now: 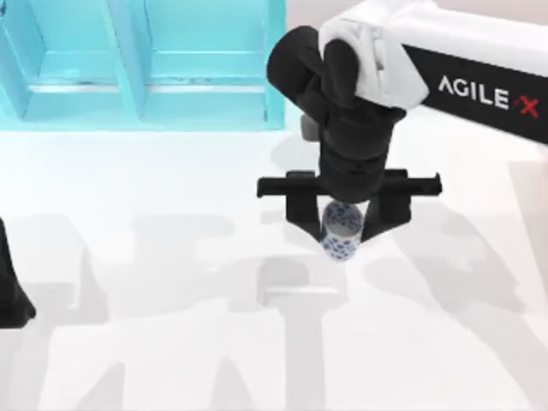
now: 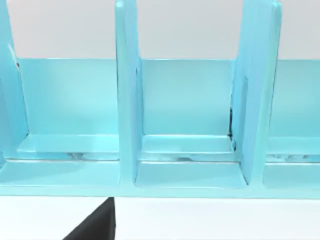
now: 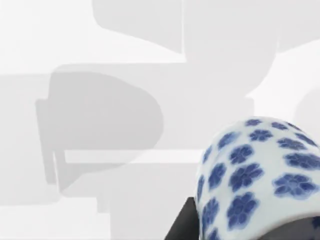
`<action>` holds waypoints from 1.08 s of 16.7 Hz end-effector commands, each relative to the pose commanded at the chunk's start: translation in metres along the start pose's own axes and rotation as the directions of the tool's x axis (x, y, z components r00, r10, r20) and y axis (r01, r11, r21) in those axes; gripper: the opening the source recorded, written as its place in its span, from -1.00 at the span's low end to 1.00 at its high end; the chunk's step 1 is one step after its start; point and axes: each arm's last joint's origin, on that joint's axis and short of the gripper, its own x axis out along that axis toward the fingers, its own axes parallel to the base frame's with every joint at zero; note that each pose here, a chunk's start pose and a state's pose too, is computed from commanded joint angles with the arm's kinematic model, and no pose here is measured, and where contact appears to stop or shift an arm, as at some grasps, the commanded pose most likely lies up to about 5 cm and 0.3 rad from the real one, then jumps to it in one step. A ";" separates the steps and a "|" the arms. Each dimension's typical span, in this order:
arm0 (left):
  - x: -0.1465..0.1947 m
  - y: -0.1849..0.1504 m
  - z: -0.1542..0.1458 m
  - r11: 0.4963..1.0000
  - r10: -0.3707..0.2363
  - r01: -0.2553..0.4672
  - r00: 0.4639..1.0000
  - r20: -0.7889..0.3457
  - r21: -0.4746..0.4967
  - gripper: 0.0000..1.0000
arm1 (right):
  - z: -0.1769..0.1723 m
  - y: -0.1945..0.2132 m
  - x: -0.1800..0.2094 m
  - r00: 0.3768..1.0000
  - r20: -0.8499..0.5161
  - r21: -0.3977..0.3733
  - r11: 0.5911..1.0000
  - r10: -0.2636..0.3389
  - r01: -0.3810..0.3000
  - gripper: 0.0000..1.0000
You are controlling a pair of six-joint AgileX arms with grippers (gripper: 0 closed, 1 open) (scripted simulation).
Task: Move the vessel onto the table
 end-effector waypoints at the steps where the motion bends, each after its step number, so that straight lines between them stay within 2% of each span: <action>1: 0.000 0.000 0.000 1.000 0.000 0.000 1.000 0.000 0.000 1.00 | 0.000 0.000 0.000 1.000 0.000 0.000 1.000 0.000 0.000 -0.70; 12: 0.000 0.000 0.000 1.000 0.000 0.000 1.000 0.000 0.000 1.00 | 0.000 0.000 0.000 1.000 0.000 0.000 1.000 0.000 0.000 0.96; 18: 0.000 0.000 0.000 1.000 0.000 0.000 1.000 0.000 0.000 1.00 | 0.000 0.000 0.000 1.000 0.000 0.000 1.000 0.000 0.000 1.00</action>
